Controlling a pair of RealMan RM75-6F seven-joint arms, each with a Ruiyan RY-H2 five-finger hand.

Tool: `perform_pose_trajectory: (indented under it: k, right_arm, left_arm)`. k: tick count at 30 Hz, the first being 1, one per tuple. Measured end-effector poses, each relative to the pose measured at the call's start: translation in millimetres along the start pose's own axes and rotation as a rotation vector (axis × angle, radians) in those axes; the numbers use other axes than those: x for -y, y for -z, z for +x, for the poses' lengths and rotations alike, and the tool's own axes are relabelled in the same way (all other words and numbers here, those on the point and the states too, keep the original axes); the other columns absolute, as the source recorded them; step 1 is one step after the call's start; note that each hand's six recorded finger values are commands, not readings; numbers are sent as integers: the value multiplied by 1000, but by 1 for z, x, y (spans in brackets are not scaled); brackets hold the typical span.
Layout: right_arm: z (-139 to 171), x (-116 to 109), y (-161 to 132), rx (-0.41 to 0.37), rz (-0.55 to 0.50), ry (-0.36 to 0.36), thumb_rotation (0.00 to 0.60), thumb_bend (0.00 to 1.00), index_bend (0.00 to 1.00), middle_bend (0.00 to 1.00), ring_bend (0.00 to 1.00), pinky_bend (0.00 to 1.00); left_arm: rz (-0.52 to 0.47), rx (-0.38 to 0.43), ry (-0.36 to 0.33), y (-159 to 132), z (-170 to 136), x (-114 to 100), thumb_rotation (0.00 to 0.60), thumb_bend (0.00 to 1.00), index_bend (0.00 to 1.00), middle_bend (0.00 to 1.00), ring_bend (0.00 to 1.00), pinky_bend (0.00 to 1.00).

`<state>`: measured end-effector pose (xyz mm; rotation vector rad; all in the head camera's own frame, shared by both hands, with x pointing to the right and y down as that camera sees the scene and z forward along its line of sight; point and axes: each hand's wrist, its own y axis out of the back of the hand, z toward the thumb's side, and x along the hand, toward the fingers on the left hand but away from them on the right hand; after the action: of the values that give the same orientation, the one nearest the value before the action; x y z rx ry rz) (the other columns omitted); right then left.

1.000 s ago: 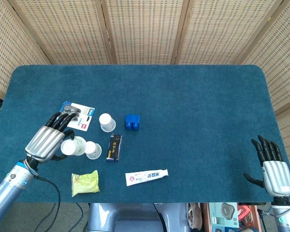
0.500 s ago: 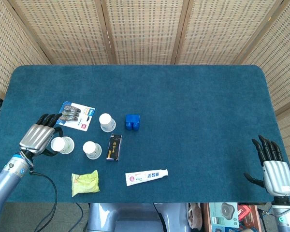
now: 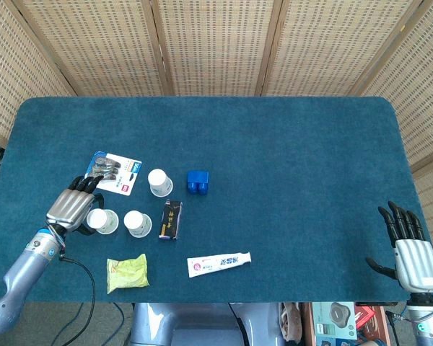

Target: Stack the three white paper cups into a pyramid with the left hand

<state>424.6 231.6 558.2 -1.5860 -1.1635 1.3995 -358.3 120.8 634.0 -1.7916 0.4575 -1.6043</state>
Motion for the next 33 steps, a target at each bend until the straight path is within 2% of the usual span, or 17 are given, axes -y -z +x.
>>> perform_pose_trajectory:
  k: [16, 27, 33]
  right_arm:
    - [0, 1, 0, -2, -1, -5, 600, 0, 0, 0, 0, 0]
    - [0, 2, -1, -3, -1, -9, 600, 0, 0, 0, 0, 0]
    - [0, 2, -1, -5, -1, -9, 600, 0, 0, 0, 0, 0]
  left_arm:
    - [-38, -12, 10, -11, 15, 21, 600, 157, 448, 0, 0, 0]
    - [-50, -19, 10, -14, 19, 26, 600, 156, 448, 0, 0, 0]
    - [-48, -36, 2, -11, 19, 25, 600, 157, 344, 0, 0, 0]
